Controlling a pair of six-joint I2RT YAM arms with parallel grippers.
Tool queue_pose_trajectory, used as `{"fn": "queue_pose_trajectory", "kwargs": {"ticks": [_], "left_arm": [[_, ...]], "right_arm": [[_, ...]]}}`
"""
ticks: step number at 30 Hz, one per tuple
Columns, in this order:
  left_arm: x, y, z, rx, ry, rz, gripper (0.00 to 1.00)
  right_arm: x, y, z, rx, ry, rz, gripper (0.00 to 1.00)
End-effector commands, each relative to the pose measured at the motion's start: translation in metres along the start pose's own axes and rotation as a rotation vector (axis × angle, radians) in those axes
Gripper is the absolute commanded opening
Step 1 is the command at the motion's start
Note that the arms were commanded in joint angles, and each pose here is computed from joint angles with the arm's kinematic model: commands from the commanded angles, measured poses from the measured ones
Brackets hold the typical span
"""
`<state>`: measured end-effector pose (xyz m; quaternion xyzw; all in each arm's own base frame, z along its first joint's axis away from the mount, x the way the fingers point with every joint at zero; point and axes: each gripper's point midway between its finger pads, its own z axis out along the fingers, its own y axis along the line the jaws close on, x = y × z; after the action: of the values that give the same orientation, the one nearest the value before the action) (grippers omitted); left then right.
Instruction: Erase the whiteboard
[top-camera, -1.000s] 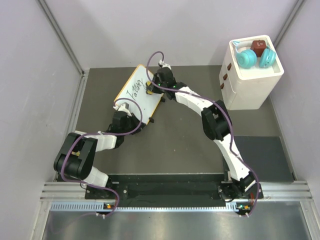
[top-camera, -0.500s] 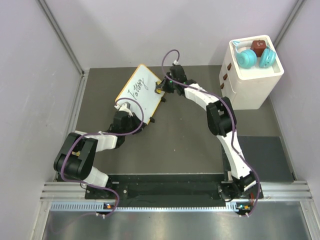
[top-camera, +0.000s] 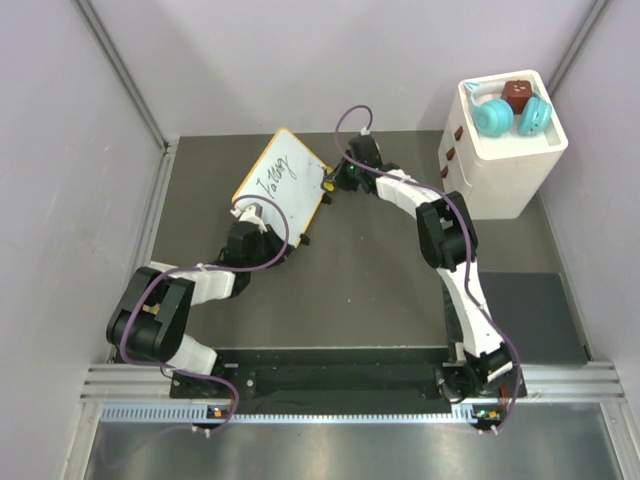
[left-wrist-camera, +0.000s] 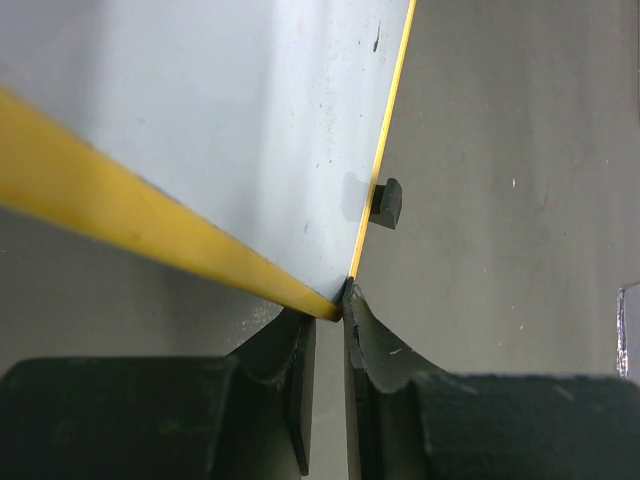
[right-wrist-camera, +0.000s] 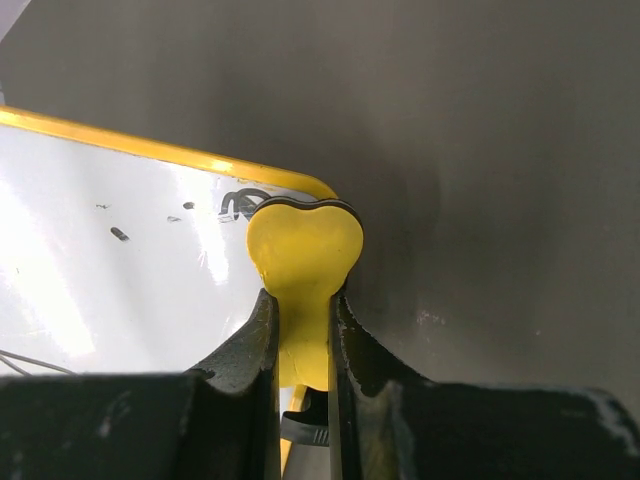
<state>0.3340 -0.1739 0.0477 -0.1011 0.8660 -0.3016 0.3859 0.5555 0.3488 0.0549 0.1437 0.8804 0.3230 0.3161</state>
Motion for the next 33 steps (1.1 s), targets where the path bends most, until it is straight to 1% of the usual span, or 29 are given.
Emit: {"fn": "queue_pose_trajectory", "kwargs": {"ticks": [1, 6, 8, 9, 15, 17, 21, 25, 26, 27, 29, 31, 33], "left_arm": [[0.096, 0.025, -0.026, -0.049, 0.367, 0.037, 0.0], [0.098, 0.023, -0.025, -0.047, 0.377, 0.048, 0.0], [0.098, 0.023, -0.025, -0.047, 0.377, 0.049, 0.0], [0.098, 0.023, -0.025, -0.046, 0.378, 0.052, 0.0], [0.099, 0.023, -0.024, -0.051, 0.38, 0.059, 0.0], [0.1, 0.022, -0.025, -0.051, 0.382, 0.062, 0.0], [0.101, 0.022, -0.025, -0.051, 0.386, 0.062, 0.0], [0.1, 0.021, -0.025, -0.049, 0.383, 0.066, 0.0], [0.1, 0.021, -0.025, -0.049, 0.383, 0.066, 0.0], [0.1, 0.022, -0.025, -0.049, 0.383, 0.066, 0.0], [0.101, 0.022, -0.025, -0.05, 0.385, 0.065, 0.0], [0.1, 0.021, -0.025, -0.049, 0.384, 0.067, 0.0], [0.101, 0.022, -0.025, -0.051, 0.386, 0.065, 0.0]], "right_arm": [[0.022, 0.003, 0.009, -0.022, 0.061, -0.029, 0.0], [0.013, 0.032, 0.009, -0.108, 0.062, -0.066, 0.0], [0.017, 0.04, 0.013, -0.137, 0.076, -0.068, 0.0], [0.012, 0.05, 0.01, -0.16, 0.072, -0.074, 0.0], [0.027, 0.089, 0.004, -0.225, 0.076, -0.156, 0.0], [0.031, 0.092, 0.007, -0.224, 0.073, -0.162, 0.0], [0.031, 0.069, 0.019, -0.164, 0.076, -0.11, 0.0], [0.017, 0.018, 0.026, -0.052, 0.083, 0.006, 0.0], [0.021, 0.002, 0.028, -0.025, 0.092, 0.023, 0.0], [0.019, -0.005, 0.027, -0.01, 0.091, 0.029, 0.0], [0.018, -0.016, 0.022, 0.011, 0.097, 0.027, 0.0], [0.015, -0.008, 0.015, -0.011, 0.086, 0.005, 0.0], [0.023, -0.006, 0.012, -0.021, 0.097, -0.02, 0.0]]}}
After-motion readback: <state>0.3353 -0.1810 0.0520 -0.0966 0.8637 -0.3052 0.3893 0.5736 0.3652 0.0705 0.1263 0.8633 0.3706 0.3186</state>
